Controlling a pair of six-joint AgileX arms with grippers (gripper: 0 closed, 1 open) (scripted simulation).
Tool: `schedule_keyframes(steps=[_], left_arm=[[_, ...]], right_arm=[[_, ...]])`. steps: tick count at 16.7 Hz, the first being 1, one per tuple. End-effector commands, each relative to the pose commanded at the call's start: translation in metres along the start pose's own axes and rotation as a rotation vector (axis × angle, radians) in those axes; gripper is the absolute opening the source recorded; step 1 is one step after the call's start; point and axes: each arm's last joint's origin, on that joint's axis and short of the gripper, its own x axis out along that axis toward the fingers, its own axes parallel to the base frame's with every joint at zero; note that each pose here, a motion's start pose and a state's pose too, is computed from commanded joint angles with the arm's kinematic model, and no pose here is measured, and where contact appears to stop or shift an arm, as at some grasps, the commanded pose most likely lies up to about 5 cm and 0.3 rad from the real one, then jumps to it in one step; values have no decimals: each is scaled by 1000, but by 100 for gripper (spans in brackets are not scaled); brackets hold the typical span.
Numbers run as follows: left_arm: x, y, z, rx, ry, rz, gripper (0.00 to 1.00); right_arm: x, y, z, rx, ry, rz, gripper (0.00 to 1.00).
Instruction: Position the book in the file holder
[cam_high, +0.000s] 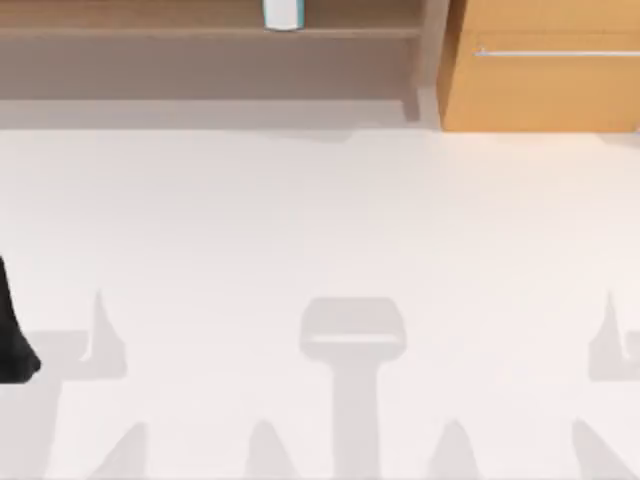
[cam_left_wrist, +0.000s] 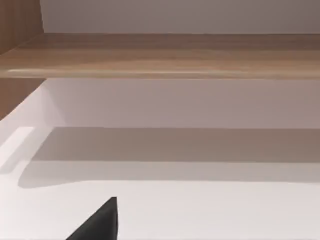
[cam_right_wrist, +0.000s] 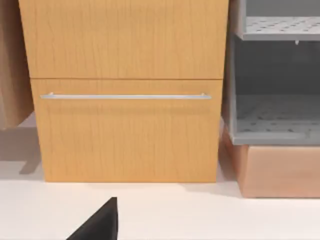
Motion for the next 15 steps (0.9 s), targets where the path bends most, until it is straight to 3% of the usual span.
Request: schedule_keyframes(steps=[3, 6, 11, 15], left_arm=[[0, 0, 0, 0, 0, 0, 100], [0, 0, 0, 0, 0, 0, 100], [0, 0, 0, 0, 0, 0, 100], [0, 0, 0, 0, 0, 0, 100]], right_arm=[[0, 0, 3, 0, -3, -1, 100], [1, 5, 28, 2, -22, -9, 100], [27, 25, 106, 13, -44, -25, 100], [89, 71, 166, 13, -30, -35, 100]])
